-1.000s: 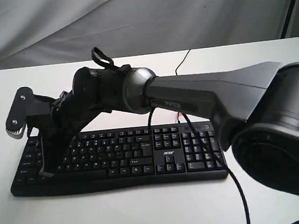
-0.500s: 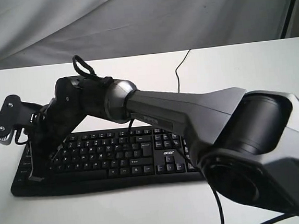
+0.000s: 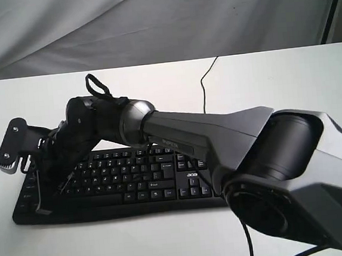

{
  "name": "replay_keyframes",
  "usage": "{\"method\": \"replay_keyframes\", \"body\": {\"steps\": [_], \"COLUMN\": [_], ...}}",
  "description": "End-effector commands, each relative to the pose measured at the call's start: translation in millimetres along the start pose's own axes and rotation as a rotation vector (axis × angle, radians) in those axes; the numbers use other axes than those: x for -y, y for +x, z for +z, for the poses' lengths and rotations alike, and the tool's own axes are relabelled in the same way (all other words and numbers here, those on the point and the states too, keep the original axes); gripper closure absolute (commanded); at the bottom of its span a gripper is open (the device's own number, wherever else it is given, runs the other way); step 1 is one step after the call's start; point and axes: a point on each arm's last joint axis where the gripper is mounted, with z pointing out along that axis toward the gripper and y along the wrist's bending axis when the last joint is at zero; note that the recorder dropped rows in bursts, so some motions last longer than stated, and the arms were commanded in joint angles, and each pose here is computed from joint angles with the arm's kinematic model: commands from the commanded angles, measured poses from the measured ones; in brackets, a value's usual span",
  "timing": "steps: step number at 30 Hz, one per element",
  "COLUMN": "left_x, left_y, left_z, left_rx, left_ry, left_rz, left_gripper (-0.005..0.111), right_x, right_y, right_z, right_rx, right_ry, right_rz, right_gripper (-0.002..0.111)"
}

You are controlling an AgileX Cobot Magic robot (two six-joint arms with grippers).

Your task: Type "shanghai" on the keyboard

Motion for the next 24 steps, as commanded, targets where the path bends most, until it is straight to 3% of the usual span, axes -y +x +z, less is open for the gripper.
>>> {"method": "replay_keyframes", "body": {"steps": [1, 24], "left_x": [0.3, 0.3], "left_y": [0.1, 0.1], "left_z": [0.3, 0.3], "left_rx": [-0.001, -0.001], "left_ry": [0.005, 0.005], "left_rz": [-0.005, -0.005], "left_gripper": [0.106, 0.106], "right_x": [0.1, -1.6], "right_y": [-4.3, 0.7], "right_z": [-1.4, 5.6], "right_rx": [0.021, 0.019], "right_ry": [0.006, -0.007], "right_rz": [-0.004, 0.000], "right_gripper": [0.108, 0.108]}}
